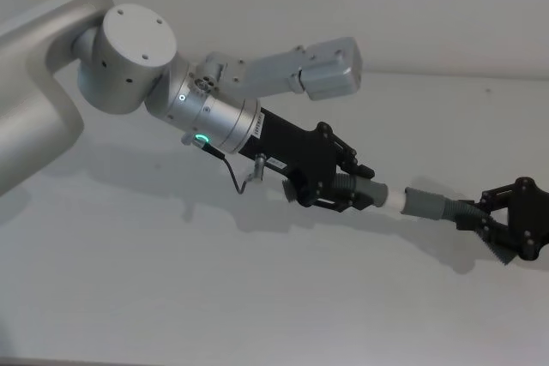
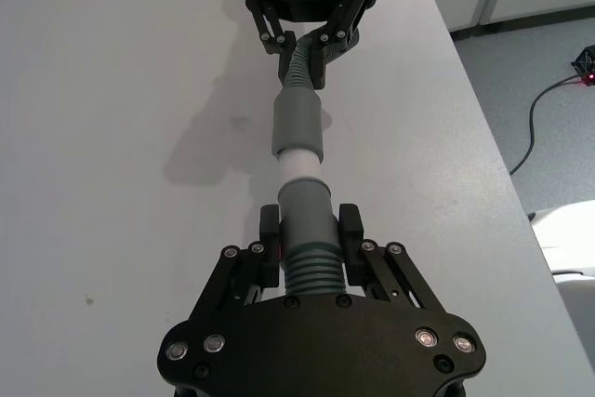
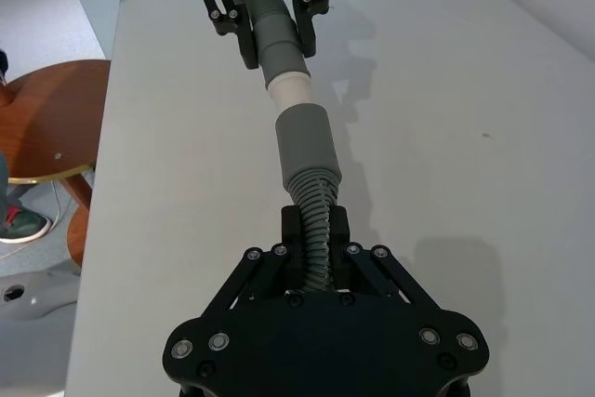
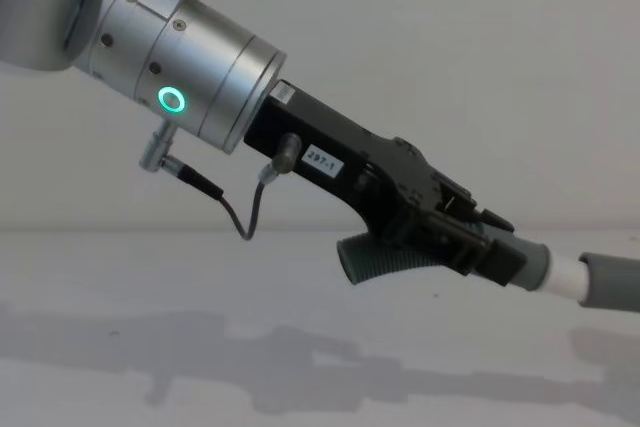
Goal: Use both hands to pick up one end of the pipe from the table, align the ends, and insert them.
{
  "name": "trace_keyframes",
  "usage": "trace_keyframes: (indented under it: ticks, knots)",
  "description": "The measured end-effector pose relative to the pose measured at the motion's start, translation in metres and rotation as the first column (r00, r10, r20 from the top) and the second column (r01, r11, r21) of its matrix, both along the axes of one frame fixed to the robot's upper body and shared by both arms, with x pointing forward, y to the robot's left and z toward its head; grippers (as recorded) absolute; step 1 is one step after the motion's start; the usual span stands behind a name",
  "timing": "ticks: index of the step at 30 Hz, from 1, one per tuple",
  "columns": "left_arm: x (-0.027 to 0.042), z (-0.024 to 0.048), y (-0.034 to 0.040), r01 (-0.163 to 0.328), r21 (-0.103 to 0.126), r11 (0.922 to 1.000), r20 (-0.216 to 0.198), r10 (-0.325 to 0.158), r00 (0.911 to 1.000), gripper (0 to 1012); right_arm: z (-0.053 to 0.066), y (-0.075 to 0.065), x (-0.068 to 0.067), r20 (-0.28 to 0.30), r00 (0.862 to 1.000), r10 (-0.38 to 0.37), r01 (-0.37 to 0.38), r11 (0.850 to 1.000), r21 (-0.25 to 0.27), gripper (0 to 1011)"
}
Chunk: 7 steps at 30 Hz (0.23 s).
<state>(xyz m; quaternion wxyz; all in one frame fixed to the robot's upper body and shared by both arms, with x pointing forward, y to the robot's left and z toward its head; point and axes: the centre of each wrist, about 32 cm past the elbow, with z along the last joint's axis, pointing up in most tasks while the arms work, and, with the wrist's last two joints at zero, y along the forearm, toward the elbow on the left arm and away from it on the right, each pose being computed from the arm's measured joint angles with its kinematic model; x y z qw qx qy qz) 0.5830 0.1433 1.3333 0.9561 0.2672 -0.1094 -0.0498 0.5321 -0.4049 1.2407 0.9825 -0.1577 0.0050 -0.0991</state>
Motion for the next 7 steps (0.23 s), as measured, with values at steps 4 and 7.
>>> trace_keyframes:
  ticks: [4,7]
  knots:
    - [0.0000,0.0000,0.0000,0.000,0.000,1.0000,0.000,0.000,1.0000,368,0.0000,0.0001,0.0000,0.000,1.000,0.000,0.000,1.000,0.000,158]
    - [0.0000,0.0000,0.0000,0.000,0.000,1.0000,0.000,0.000,1.0000,368,0.0000,0.0001,0.0000,0.000,1.000,0.000,0.000,1.000,0.000,158]
